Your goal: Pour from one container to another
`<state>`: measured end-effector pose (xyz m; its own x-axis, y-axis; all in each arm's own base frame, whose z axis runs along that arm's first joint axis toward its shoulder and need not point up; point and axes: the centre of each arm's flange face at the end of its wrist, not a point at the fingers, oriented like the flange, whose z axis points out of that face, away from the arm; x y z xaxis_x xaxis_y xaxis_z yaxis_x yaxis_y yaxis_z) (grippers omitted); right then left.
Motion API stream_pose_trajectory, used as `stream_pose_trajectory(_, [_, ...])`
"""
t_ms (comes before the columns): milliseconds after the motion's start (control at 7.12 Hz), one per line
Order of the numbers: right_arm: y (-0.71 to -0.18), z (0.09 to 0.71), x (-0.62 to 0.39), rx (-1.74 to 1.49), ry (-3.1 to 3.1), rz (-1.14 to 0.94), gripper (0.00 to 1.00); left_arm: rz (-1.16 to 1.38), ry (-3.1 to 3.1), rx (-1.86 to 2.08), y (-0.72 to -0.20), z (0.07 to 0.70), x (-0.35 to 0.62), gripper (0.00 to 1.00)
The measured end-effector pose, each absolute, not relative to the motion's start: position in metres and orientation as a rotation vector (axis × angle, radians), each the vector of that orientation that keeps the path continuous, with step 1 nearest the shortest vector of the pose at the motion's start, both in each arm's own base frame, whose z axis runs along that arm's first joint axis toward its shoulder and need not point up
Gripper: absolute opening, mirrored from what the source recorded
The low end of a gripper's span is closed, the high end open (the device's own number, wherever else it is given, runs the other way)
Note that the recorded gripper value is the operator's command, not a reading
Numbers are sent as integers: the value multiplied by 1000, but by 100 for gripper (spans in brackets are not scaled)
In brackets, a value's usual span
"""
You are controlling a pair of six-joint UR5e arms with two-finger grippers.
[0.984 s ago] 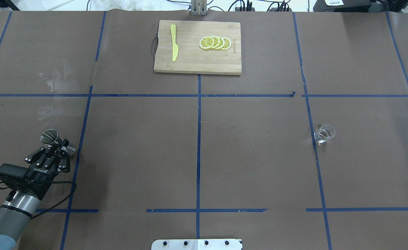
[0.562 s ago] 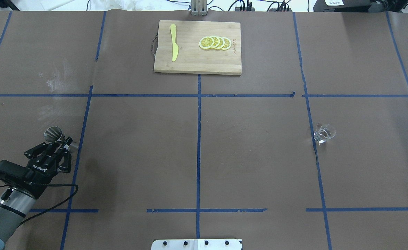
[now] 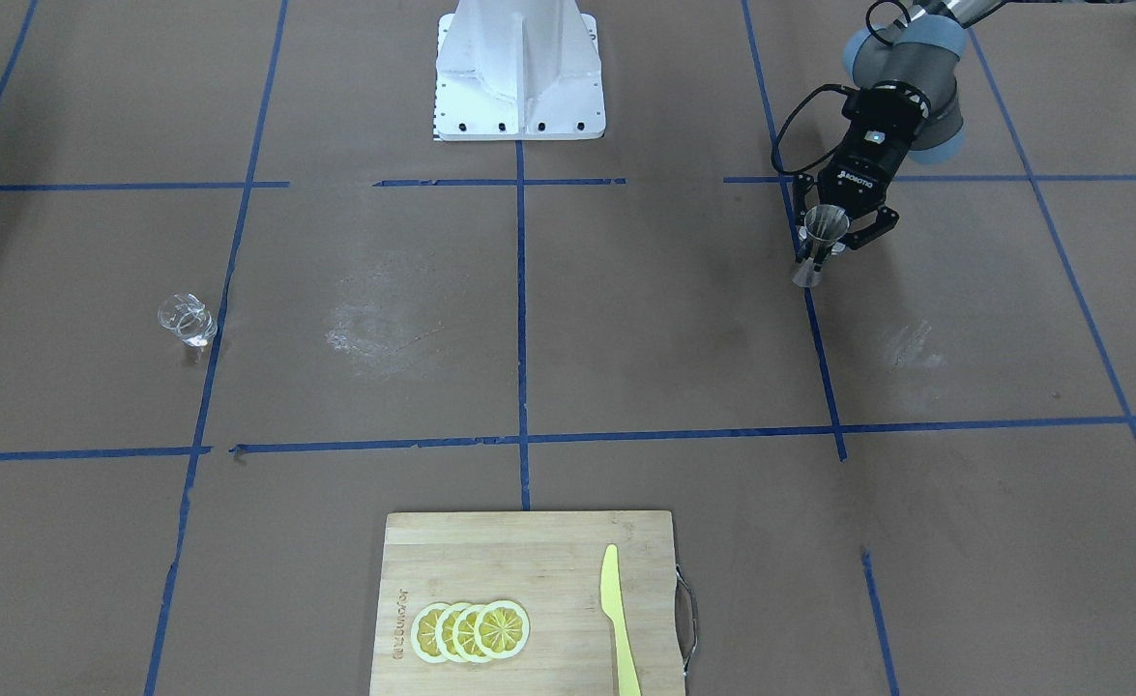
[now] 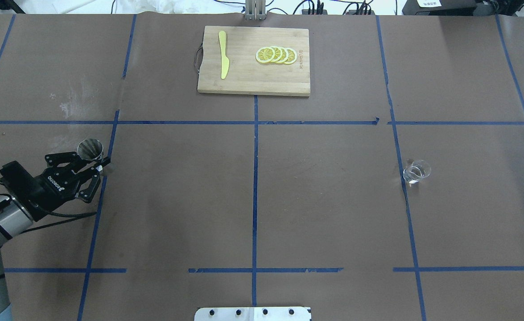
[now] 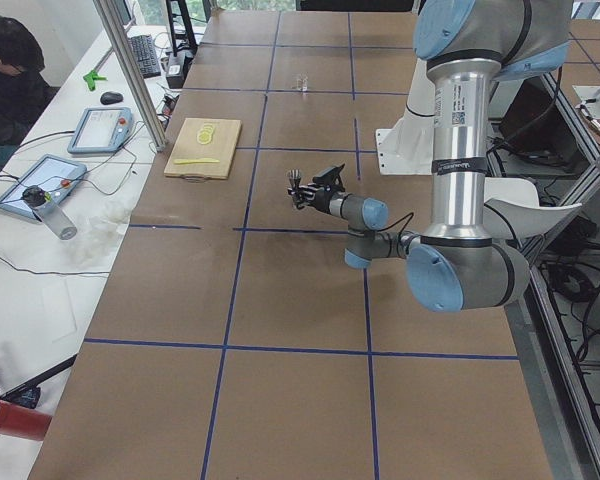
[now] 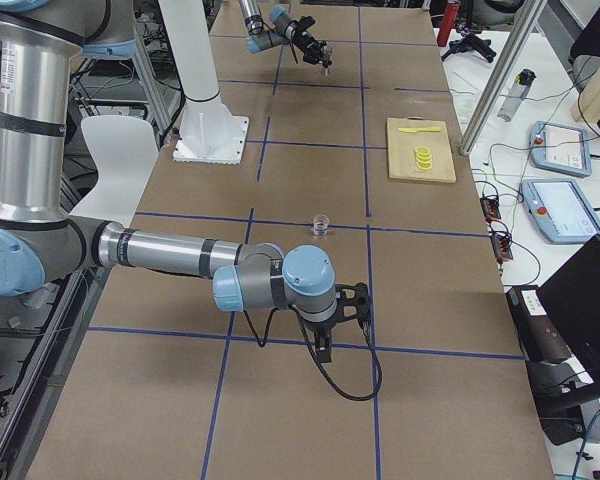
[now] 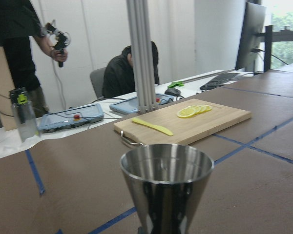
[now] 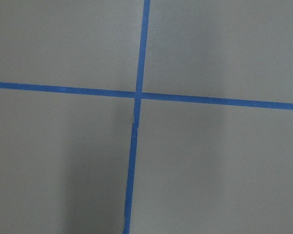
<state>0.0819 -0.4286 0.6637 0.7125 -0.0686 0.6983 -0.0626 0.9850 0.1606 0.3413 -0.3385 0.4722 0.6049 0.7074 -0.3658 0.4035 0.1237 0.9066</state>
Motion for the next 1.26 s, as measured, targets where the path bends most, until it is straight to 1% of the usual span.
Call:
stream_pose_trajectory(281, [-428, 664, 82, 177, -779, -3, 100, 536, 1055, 1511, -377, 419, 365, 0])
stream_pose_trajectory(562, [-429, 662, 82, 182, -778, -5, 100, 848, 1112, 1492, -419, 336, 401, 0])
stream_pose_trajectory(703, [-430, 660, 82, 187, -778, -7, 100, 956, 1162, 1455, -432, 302, 414, 0])
stream_pose_trajectory(984, [-432, 657, 82, 204, -777, -13, 100, 1028, 1220, 1426, -448, 260, 442, 0])
stream_pose_trajectory(1265, [-433, 655, 82, 216, -776, -15, 100, 1008, 1265, 1420, -454, 230, 463, 0])
